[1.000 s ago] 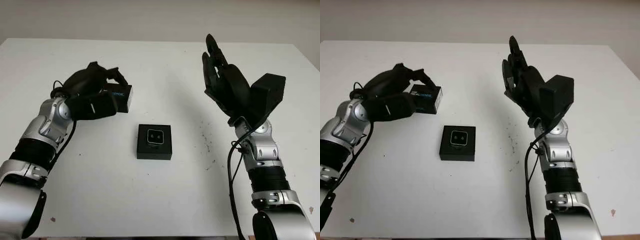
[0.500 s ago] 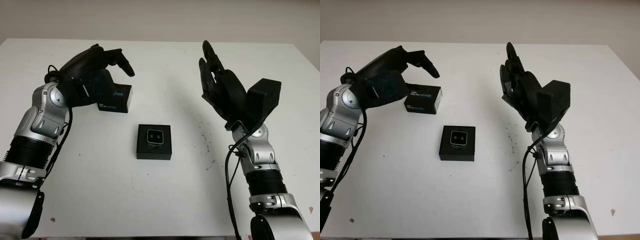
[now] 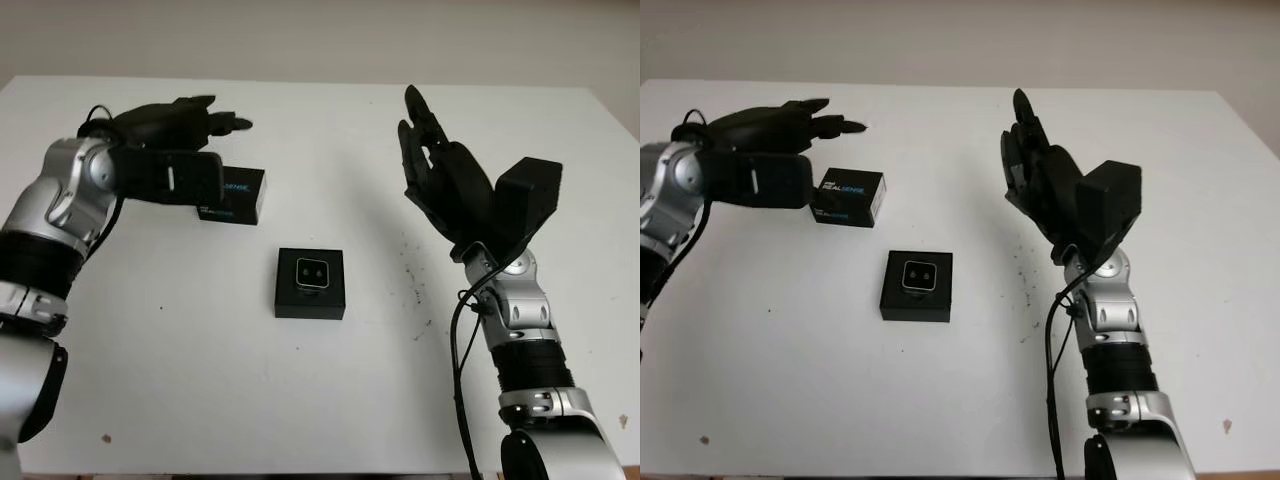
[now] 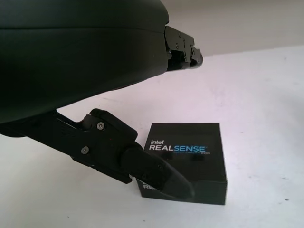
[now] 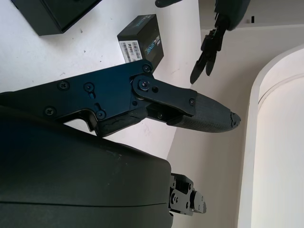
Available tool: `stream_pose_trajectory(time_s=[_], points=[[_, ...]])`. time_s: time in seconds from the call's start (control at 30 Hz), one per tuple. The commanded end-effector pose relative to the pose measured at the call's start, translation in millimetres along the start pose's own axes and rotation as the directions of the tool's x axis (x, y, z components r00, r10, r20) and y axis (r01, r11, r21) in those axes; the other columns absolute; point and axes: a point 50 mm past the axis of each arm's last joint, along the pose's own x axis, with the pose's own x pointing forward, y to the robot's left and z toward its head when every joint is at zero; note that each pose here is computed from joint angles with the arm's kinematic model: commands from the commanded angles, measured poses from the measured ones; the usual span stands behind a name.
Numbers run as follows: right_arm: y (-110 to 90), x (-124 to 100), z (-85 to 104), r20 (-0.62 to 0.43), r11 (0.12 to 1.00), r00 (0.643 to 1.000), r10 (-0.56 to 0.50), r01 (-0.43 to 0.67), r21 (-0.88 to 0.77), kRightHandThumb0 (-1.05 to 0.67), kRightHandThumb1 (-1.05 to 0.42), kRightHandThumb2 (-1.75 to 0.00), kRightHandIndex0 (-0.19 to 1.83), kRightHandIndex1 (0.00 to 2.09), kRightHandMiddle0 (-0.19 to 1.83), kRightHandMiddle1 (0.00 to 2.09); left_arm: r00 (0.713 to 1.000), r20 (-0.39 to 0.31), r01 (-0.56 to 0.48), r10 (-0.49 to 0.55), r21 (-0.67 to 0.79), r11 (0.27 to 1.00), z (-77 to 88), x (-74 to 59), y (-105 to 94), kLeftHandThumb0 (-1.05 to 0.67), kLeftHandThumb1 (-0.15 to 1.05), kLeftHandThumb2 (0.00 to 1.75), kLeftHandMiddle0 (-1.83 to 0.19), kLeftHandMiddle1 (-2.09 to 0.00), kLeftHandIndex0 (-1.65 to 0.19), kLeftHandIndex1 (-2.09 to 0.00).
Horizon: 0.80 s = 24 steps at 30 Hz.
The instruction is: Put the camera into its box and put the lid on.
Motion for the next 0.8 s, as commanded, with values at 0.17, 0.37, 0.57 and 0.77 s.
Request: stream_pose_trajectory(time_s=[0.17, 0.37, 0.57, 0.77], points=[[0, 0, 6.0, 0.023, 1.0, 1.0, -0.007, 0.007, -0.011, -0.67, -1.05, -0.7, -0.18, 0.02, -0.17, 0.04, 0.998, -0.014, 0.056, -0.056, 0.036, 0.998, 8.4, 16.2, 4.0, -0.74, 0.79, 0.05, 0.17, -0.04, 0.15, -0.03], [0, 0, 6.2, 0.021, 1.0, 1.0, -0.007, 0.007, -0.011, -0.68, -1.05, -0.7, -0.19, 0.02, -0.18, 0.04, 0.996, -0.004, 0.089, -0.089, 0.002, 0.996, 12.9, 22.6, -1.7, -0.71, 0.78, 0.05, 0.11, -0.07, 0.11, -0.06], [1, 0, 6.2, 0.023, 1.0, 1.0, -0.01, 0.01, -0.004, -0.67, -1.05, -0.7, -0.19, 0.03, -0.18, 0.04, 0.991, -0.007, 0.137, -0.137, 0.007, 0.991, 21.0, 28.5, -7.0, -0.67, 0.78, 0.05, 0.1, -0.06, 0.09, -0.06], [1, 0, 6.5, 0.016, 1.0, 1.0, -0.018, 0.018, -0.008, -0.68, -1.05, -0.7, -0.19, 0.03, -0.18, 0.04, 0.985, -0.032, 0.17, -0.167, 0.125, 0.978, 25.4, 32.8, -17.2, -0.62, 0.78, 0.05, 0.1, -0.06, 0.07, -0.06]])
